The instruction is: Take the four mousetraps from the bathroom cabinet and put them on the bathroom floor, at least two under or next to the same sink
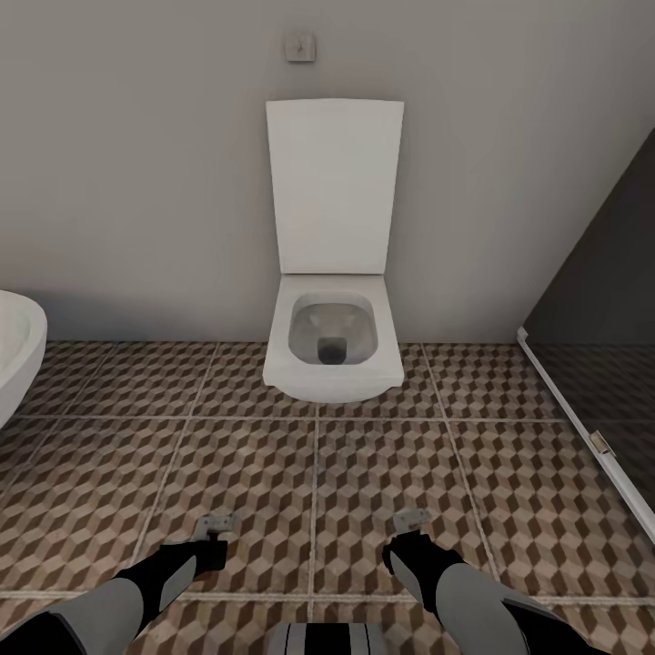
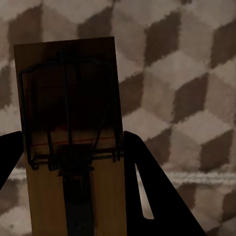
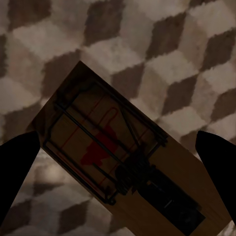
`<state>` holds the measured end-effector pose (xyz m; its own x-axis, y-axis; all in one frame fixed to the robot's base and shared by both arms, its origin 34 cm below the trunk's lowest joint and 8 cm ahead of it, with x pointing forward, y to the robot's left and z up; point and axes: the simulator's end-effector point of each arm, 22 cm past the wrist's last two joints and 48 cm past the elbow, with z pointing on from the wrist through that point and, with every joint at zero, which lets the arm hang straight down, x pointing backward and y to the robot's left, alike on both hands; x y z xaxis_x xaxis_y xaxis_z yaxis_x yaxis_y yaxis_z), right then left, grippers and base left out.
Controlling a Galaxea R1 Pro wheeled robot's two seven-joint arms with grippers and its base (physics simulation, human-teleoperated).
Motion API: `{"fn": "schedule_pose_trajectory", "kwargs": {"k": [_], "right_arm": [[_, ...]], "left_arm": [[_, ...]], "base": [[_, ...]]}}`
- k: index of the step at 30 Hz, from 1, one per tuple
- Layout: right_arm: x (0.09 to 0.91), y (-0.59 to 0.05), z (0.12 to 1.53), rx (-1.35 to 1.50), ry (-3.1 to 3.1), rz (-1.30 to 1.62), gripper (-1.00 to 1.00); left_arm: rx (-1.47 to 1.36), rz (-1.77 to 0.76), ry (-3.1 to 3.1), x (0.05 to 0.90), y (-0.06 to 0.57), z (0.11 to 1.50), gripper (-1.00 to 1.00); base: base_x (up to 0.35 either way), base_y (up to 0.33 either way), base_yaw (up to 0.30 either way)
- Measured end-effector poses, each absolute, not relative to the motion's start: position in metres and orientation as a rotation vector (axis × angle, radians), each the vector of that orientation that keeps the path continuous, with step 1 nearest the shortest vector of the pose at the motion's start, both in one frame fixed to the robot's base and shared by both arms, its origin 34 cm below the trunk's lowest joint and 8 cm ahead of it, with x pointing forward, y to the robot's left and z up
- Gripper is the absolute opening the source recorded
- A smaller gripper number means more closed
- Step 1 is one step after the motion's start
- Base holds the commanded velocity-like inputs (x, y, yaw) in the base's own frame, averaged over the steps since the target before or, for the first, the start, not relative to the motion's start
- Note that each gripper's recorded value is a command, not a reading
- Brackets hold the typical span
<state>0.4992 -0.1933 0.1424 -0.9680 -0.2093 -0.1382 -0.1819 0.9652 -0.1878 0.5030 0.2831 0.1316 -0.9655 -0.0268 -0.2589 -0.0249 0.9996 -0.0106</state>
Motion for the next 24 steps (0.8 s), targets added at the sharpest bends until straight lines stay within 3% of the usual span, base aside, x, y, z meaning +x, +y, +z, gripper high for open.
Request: {"fn": "schedule_pose_trajectory", "kwargs": {"k": [24], "right_arm": [[0.501, -0.194, 0.143, -0.294, 2.953, -0.262, -1.00]], "left_arm": [[-0.030, -0.037, 2.852, 0.512, 0.271, 0.134, -1.00]], "base": [[0.000, 0.000, 0.000]]}}
